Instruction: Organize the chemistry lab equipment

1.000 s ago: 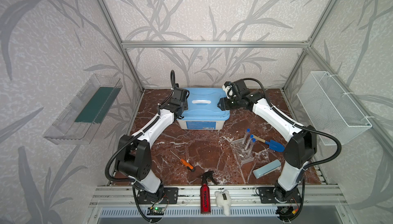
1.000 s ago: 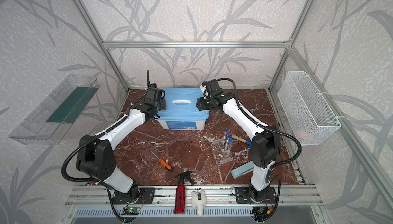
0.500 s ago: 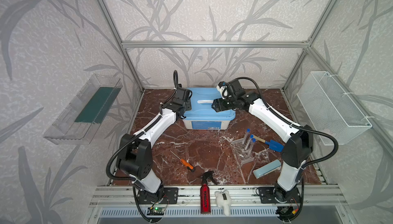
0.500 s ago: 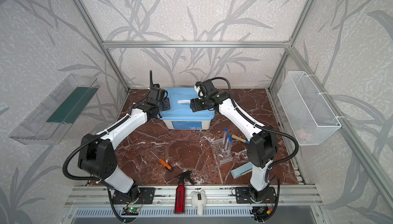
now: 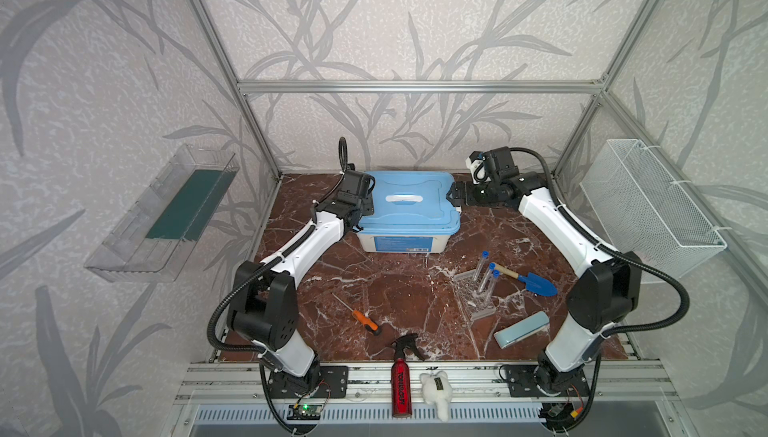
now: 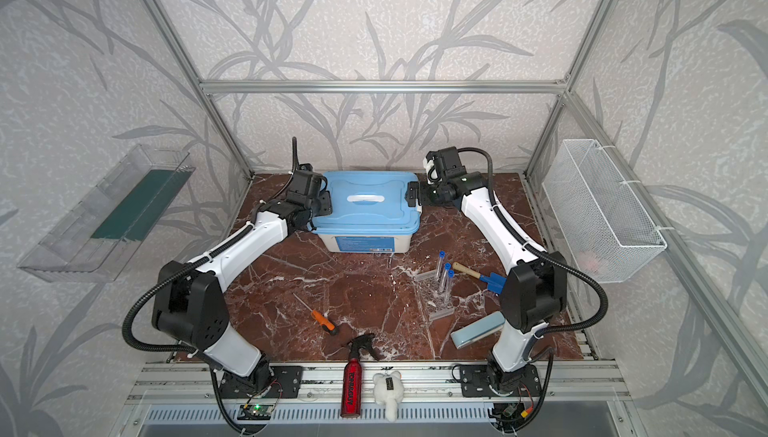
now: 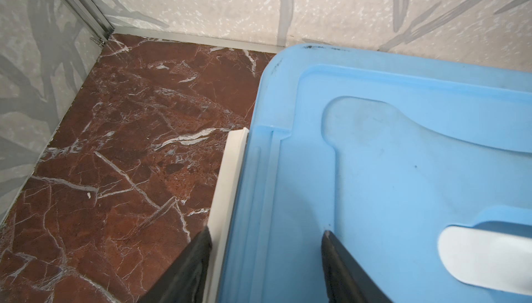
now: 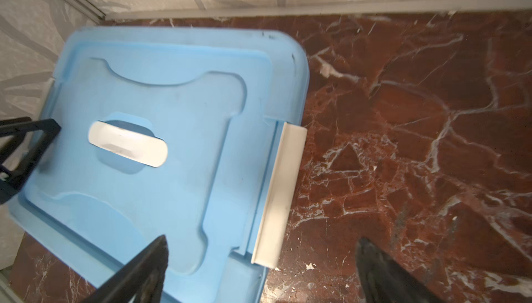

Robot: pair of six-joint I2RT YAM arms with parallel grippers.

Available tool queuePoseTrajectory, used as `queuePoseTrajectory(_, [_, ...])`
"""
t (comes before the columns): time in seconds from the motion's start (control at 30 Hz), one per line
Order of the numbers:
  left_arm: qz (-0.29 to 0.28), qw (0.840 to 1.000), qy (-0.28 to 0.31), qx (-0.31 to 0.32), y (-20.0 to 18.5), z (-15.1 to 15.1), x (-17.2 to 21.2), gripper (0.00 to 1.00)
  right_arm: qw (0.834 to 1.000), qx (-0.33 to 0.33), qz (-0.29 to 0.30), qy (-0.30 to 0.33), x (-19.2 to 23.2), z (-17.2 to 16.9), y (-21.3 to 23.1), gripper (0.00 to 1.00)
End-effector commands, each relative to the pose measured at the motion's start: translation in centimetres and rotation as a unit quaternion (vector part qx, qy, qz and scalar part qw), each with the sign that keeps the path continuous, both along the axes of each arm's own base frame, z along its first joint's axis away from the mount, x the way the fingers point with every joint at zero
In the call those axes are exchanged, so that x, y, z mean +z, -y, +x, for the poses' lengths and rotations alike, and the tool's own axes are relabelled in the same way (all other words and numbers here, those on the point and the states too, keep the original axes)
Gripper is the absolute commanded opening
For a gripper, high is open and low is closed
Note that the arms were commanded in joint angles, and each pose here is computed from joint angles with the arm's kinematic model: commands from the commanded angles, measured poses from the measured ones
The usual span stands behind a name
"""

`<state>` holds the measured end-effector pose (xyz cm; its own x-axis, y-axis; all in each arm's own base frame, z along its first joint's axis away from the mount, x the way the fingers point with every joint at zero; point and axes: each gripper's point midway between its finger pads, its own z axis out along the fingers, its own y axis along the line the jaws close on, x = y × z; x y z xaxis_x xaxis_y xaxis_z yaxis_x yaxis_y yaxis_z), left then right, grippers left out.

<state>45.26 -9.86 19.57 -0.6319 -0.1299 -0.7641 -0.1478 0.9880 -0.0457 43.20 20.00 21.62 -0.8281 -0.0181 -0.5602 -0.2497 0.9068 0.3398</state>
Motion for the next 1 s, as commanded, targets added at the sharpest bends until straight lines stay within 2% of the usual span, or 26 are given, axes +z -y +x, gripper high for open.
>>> queuePoseTrajectory(0.0, [-0.002, 1.000, -0.029, -0.003, 0.0, -0.7, -0.9, 0.62, 0.997, 0.041, 0.055, -0.025, -0.2, -1.2, -2.7, 0.99])
queuePoseTrajectory(0.07, [-0.007, 1.000, -0.029, -0.005, 0.3, -0.7, -0.9, 0.61, 0.996, 0.050, 0.068, -0.019, 0.0, -1.1, -3.4, 1.00])
queuePoseTrajectory(0.13, [-0.011, 0.999, -0.029, -0.010, 0.6, -0.7, -0.8, 0.60, 0.995, 0.064, 0.070, -0.012, 0.2, -1.3, -4.4, 0.96])
queuePoseTrajectory(0.27, [-0.031, 0.999, -0.027, -0.026, 2.0, -0.7, -0.1, 0.55, 0.995, 0.094, 0.030, 0.003, 0.0, -1.9, -6.5, 0.89])
queuePoseTrajectory(0.4, [-0.054, 0.997, -0.019, -0.059, 5.0, -0.8, 0.6, 0.54, 0.992, 0.124, 0.004, -0.013, -1.6, -2.3, -8.5, 0.85])
queuePoseTrajectory(0.5, [-0.077, 0.994, -0.027, -0.076, 6.4, -0.9, 0.3, 0.54, 0.992, 0.121, -0.012, -0.034, -3.0, -2.4, -8.4, 0.84])
queuePoseTrajectory(0.63, [-0.067, 0.996, -0.023, -0.059, 4.9, -0.9, 0.7, 0.56, 0.995, 0.073, -0.043, -0.047, -3.9, -2.0, -6.0, 0.85])
queuePoseTrajectory(0.83, [-0.074, 0.995, 0.022, -0.061, 3.7, -1.8, 5.6, 0.59, 0.999, 0.052, -0.010, -0.003, -0.5, -1.6, -4.9, 0.92])
queuePoseTrajectory(0.97, [-0.087, 0.992, 0.044, -0.077, 3.3, -3.1, 8.7, 0.71, 0.998, 0.042, 0.000, 0.054, 4.5, -2.1, -4.0, 1.00])
